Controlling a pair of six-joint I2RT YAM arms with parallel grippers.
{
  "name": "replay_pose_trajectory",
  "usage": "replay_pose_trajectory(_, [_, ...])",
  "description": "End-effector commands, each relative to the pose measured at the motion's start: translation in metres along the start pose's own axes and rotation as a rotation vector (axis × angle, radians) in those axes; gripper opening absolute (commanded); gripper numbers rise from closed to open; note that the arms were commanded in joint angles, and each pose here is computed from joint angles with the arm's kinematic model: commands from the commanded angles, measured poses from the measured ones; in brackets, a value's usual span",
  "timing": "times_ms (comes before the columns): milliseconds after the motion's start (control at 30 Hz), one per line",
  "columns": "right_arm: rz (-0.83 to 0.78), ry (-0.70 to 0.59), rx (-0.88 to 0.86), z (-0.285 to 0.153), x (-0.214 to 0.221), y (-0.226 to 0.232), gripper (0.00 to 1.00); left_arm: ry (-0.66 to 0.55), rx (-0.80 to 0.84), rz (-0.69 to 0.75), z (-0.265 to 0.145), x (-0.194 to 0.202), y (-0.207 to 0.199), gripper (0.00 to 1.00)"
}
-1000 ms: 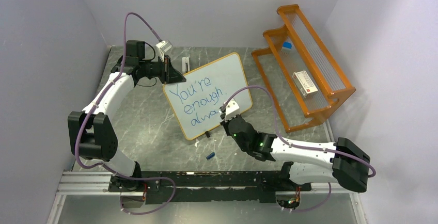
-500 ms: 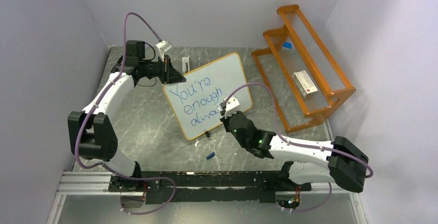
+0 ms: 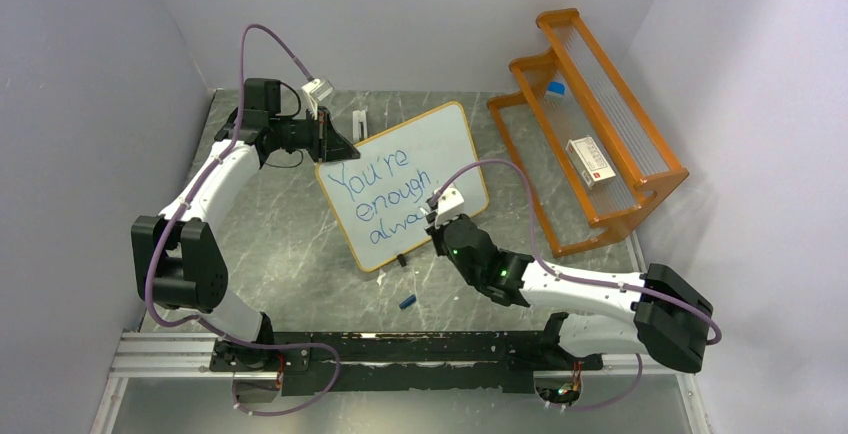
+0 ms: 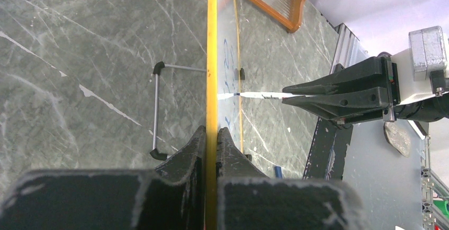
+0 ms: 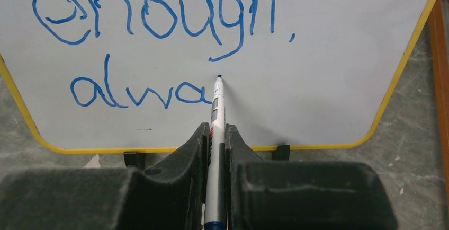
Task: Write a sentence on the whiteboard
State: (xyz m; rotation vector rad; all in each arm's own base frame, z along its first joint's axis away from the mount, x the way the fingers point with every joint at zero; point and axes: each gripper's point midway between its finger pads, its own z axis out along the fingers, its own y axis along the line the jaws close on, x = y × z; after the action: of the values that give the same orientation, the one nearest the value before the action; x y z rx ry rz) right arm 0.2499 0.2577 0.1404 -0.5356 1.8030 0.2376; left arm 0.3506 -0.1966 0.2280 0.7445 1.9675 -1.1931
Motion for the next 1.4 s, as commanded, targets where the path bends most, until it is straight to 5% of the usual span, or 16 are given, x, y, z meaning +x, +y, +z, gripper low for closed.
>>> replay_pose_trajectory(0, [0.011,0.026,0.037,-0.001,0.008,-0.011,0.00,0.058,-0.092,0.006,0.005,0.019,0.027,0.05])
replay_pose_trajectory(500, [0.025,0.075,0.062,-0.010,0.024,-0.019,0.00,0.059,-0.092,0.005,0.005,0.020,0.027,0.05])
replay_pose_trajectory(1367, [0.058,-0.039,0.073,0.001,-0.017,-0.022,0.00,0.058,-0.091,0.005,0.005,0.020,0.027,0.05])
